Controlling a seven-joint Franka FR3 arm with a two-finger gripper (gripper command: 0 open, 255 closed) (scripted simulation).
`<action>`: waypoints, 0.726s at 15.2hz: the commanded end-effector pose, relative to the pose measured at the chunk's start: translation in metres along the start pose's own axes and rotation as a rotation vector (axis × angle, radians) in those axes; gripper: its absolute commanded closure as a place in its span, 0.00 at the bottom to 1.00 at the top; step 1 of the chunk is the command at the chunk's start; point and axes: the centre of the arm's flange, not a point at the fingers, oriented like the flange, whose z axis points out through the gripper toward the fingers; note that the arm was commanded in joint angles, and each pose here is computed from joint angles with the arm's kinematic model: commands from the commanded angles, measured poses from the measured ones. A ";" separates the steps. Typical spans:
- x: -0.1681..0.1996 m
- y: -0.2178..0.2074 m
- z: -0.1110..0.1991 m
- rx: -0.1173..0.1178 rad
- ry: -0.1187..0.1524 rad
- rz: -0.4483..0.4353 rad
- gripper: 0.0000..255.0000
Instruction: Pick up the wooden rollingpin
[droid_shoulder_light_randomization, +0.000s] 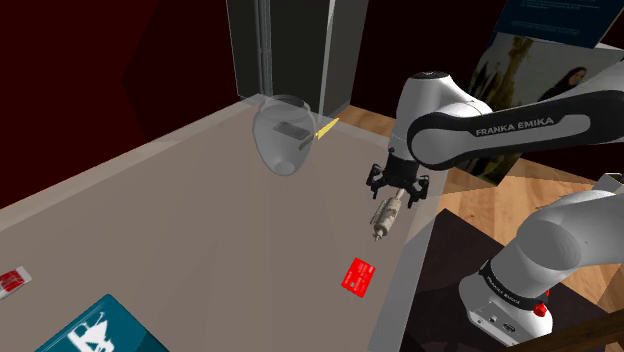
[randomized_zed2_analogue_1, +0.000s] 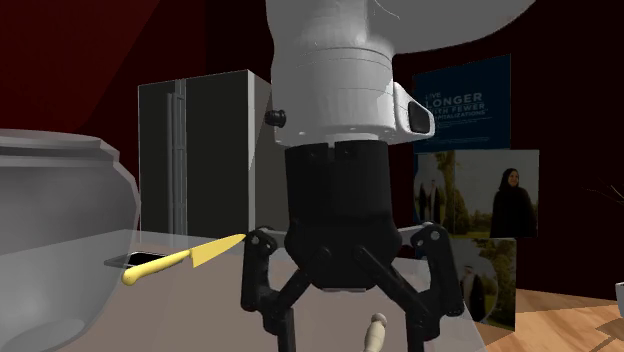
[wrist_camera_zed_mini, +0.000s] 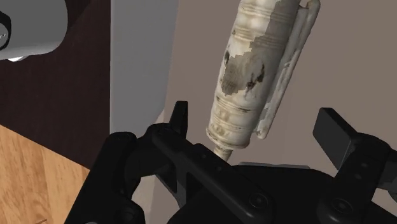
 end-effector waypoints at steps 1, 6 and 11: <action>0.001 -0.001 0.012 0.001 0.001 0.009 0.00; 0.001 -0.002 0.031 0.001 0.001 0.009 0.00; 0.001 -0.001 0.031 0.001 0.001 0.009 1.00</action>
